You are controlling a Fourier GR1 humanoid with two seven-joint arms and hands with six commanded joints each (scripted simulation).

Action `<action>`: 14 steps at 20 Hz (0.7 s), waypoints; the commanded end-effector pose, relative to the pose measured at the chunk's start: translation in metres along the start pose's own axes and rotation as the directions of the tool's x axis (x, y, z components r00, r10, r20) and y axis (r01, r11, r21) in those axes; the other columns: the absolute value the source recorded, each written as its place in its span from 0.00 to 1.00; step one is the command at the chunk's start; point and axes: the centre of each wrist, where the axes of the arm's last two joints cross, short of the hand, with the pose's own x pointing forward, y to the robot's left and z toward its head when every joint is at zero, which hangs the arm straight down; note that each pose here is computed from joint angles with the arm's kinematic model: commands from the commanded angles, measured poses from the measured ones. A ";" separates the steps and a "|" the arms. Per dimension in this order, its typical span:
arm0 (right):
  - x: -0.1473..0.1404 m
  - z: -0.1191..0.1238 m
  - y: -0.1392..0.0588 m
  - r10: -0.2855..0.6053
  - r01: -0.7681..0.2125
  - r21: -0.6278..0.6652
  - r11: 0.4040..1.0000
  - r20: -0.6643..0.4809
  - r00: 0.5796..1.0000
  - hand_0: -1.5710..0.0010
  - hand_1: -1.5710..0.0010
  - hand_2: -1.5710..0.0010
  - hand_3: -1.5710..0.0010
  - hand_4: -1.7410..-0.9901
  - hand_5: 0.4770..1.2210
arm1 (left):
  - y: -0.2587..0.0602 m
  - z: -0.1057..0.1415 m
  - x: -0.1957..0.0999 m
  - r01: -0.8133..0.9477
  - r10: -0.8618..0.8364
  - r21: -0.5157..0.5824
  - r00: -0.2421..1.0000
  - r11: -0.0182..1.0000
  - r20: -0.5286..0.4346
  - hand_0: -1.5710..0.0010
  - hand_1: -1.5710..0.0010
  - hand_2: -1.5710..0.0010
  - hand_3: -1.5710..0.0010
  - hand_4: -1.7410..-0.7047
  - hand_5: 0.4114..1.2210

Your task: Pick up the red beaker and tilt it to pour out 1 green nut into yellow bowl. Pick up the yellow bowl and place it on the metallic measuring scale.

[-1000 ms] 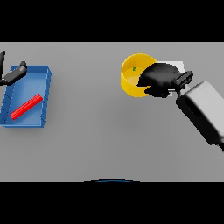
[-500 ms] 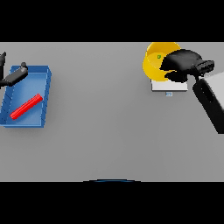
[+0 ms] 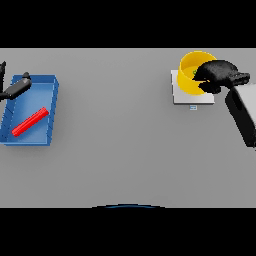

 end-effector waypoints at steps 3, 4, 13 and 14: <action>0.001 -0.011 0.012 -0.020 0.020 0.004 1.000 -0.012 1.000 0.00 0.02 0.00 0.07 0.02 1.00 | 0.003 0.001 0.002 0.002 -0.002 0.007 1.000 1.000 0.001 1.00 1.00 1.00 1.00 0.91 0.40; 0.001 -0.013 0.014 -0.025 0.025 0.006 1.000 -0.012 1.000 0.00 0.03 0.00 0.06 0.02 1.00 | 0.003 -0.001 0.000 0.003 -0.003 0.008 1.000 1.000 0.002 1.00 1.00 1.00 1.00 0.91 0.40; -0.007 -0.018 0.017 -0.082 0.083 0.034 0.996 -0.044 0.996 0.03 0.14 0.14 0.42 0.19 0.88 | 0.004 -0.002 0.005 -0.006 0.006 -0.005 1.000 1.000 0.004 1.00 1.00 1.00 1.00 0.90 0.41; -0.008 -0.019 0.015 -0.087 0.089 0.040 0.995 -0.053 0.995 0.22 0.31 0.28 0.48 0.26 0.77 | 0.001 -0.001 0.004 -0.002 0.002 -0.009 1.000 1.000 -0.001 1.00 1.00 1.00 1.00 0.90 0.41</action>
